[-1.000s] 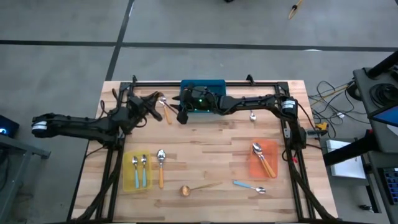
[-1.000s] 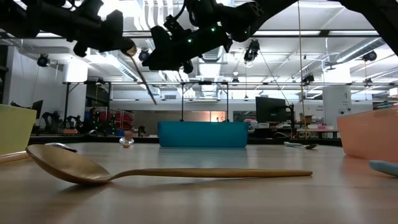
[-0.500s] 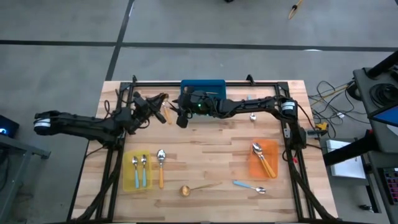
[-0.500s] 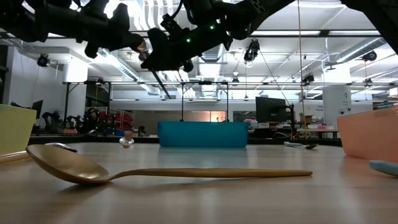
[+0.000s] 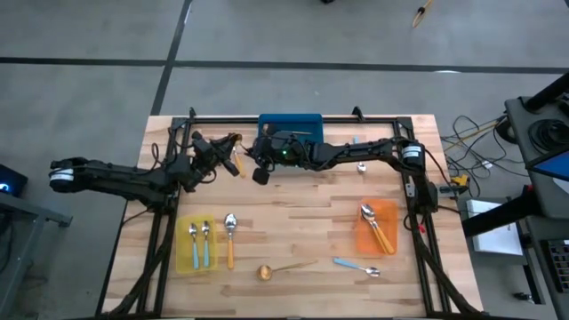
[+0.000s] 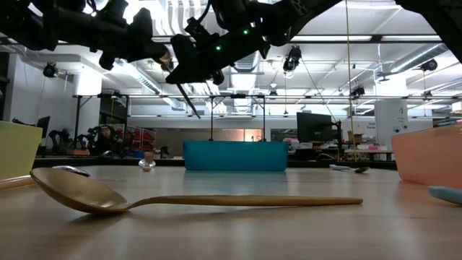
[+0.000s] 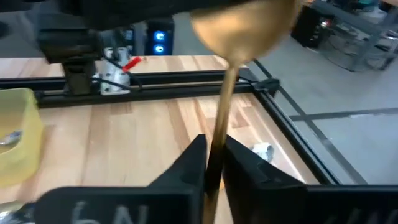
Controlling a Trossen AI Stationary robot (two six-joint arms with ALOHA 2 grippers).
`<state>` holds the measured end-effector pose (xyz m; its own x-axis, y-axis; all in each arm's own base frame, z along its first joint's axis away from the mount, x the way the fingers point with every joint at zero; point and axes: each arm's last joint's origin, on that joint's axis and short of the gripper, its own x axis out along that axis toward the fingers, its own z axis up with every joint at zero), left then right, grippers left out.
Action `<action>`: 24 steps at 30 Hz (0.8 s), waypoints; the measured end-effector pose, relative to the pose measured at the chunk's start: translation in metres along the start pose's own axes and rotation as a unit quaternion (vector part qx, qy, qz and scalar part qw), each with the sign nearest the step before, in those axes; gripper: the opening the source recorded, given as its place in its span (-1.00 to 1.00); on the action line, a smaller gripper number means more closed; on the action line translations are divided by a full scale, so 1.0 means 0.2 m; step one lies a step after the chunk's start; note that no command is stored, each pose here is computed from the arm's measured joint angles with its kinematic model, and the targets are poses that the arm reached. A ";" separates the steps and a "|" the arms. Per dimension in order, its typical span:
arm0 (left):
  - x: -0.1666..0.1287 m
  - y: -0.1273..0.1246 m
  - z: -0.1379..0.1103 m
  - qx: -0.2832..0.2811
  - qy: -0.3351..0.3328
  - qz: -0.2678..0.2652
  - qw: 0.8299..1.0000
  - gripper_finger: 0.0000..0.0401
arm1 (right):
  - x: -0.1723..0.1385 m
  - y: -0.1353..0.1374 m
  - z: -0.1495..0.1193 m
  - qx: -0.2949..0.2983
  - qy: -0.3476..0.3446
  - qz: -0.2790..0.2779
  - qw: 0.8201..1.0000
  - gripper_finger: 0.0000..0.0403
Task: Sort silverware by color (type)
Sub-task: Put the gold spoon into the blue bin
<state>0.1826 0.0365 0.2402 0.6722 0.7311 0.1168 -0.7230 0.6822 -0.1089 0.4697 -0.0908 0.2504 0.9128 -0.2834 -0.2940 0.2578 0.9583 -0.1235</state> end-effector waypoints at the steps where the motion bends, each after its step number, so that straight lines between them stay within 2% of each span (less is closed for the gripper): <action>1: 0.00 0.00 0.00 0.001 0.000 0.002 1.000 -0.97 | 0.00 0.00 0.00 0.001 0.000 -0.001 1.000 -0.90; 7: 0.00 0.00 0.00 0.000 0.002 0.000 1.000 -0.96 | 0.00 -0.03 0.02 0.009 0.029 0.000 1.000 -0.92; 10: 0.00 0.00 0.00 -0.002 0.003 -0.007 1.000 -0.88 | -0.01 -0.05 0.04 -0.002 0.057 0.003 0.998 -0.92; 17: -0.01 -0.01 0.01 -0.005 0.000 -0.032 0.999 -0.48 | -0.05 -0.12 0.10 -0.026 0.152 0.005 0.988 -0.93; 24: -0.02 0.01 0.02 0.014 0.007 -0.034 0.999 -0.07 | -0.14 -0.29 0.13 -0.031 0.253 0.017 0.967 -0.93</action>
<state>0.1772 0.0344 0.2429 0.7215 0.6837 0.1091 -0.6801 0.7294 -0.0736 0.4379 -0.1384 0.2894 0.6451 -0.2475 -0.7229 0.1963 0.9680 -0.1563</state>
